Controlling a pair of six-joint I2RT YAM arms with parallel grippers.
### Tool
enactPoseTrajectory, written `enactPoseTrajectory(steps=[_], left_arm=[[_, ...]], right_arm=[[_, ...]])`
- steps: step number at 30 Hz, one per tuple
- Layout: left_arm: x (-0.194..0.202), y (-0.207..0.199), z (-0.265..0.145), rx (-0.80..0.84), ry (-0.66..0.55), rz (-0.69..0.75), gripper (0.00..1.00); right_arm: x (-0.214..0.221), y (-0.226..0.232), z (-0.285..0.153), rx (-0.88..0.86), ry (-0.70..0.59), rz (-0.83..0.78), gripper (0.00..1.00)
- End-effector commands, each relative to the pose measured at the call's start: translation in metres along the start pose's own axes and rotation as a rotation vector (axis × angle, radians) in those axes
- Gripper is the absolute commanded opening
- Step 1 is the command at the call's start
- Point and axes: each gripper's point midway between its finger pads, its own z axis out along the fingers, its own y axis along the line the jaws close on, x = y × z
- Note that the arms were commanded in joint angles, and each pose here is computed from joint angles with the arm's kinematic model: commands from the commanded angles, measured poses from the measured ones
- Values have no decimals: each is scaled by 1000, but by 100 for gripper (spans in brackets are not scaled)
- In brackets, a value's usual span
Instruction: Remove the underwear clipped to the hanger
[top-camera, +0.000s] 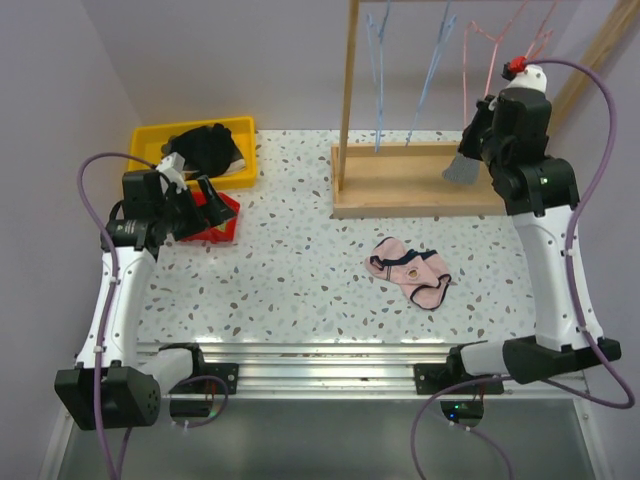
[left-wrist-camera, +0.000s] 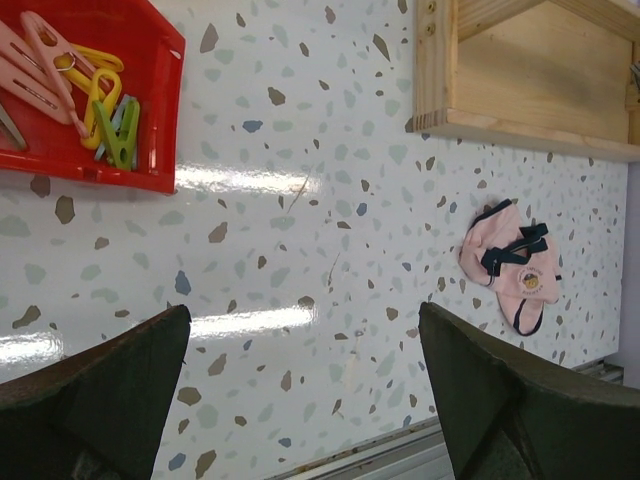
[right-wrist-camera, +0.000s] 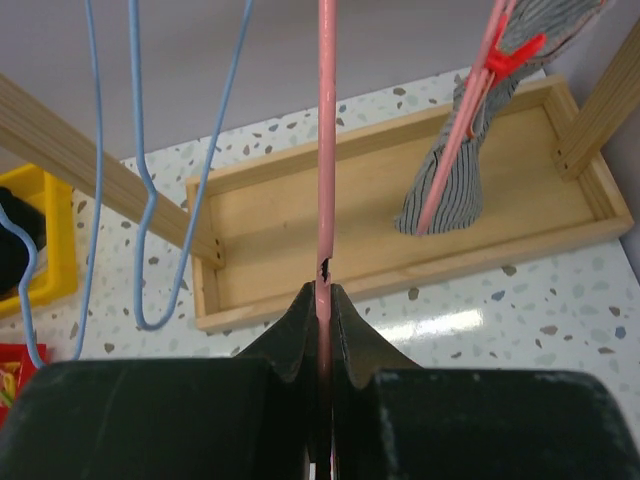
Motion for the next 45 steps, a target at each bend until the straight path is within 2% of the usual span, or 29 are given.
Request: enactPoseTrajectory(steps=[1,4,12,18,19,20,22,26,27,30,32,34,35,36,38,39,40,45], left_arm=[[2,-6,-3,43,-10,-10,100],[4,-6,-1,52,-7,-16,100],[2,-5,3,51,-4,-5,100],[-5,-9,2,64,-11,-3,100],[-6,-12,1,74,-11,2,100],[-7,-12,1,77,-10,4,100],[-10,-14,0,83,-18,16,100],[-11,-21,0,118,-8,25,100],[-10,-25,-1,142,-2,34,100],[-9,-37,-2,218,3,56,100],[-9,-43,-1,257,4,76,100],[0,-61,3,354,35,125,100],[5,-69,5,381,47,145,100],[14,-77,12,400,75,169,100],[39,-112,21,487,136,245,100],[50,-121,31,497,176,241,100],[67,-146,35,549,197,295,100],[132,-205,80,591,263,394,100]], right_arm=[[-55,10,5,-14,-179,8,0],[-66,19,18,-34,-208,3,0],[-45,32,66,-18,-67,-38,0],[-34,25,60,9,-9,-33,0],[-29,23,54,10,6,-37,4],[-26,21,52,16,15,-38,13],[-23,17,41,13,20,-33,18],[-24,15,13,-23,7,-14,50],[-19,15,7,-36,27,-9,65],[-11,15,-21,-82,52,10,82],[-4,11,-46,-107,68,31,88],[24,-3,-60,-68,145,37,92],[27,-12,-81,-71,128,48,93],[54,-20,-82,-48,199,42,95],[72,-29,-109,-67,215,54,98],[99,-36,-112,-49,289,57,98],[108,-40,-120,-53,301,59,99],[163,-70,-162,0,391,95,99]])
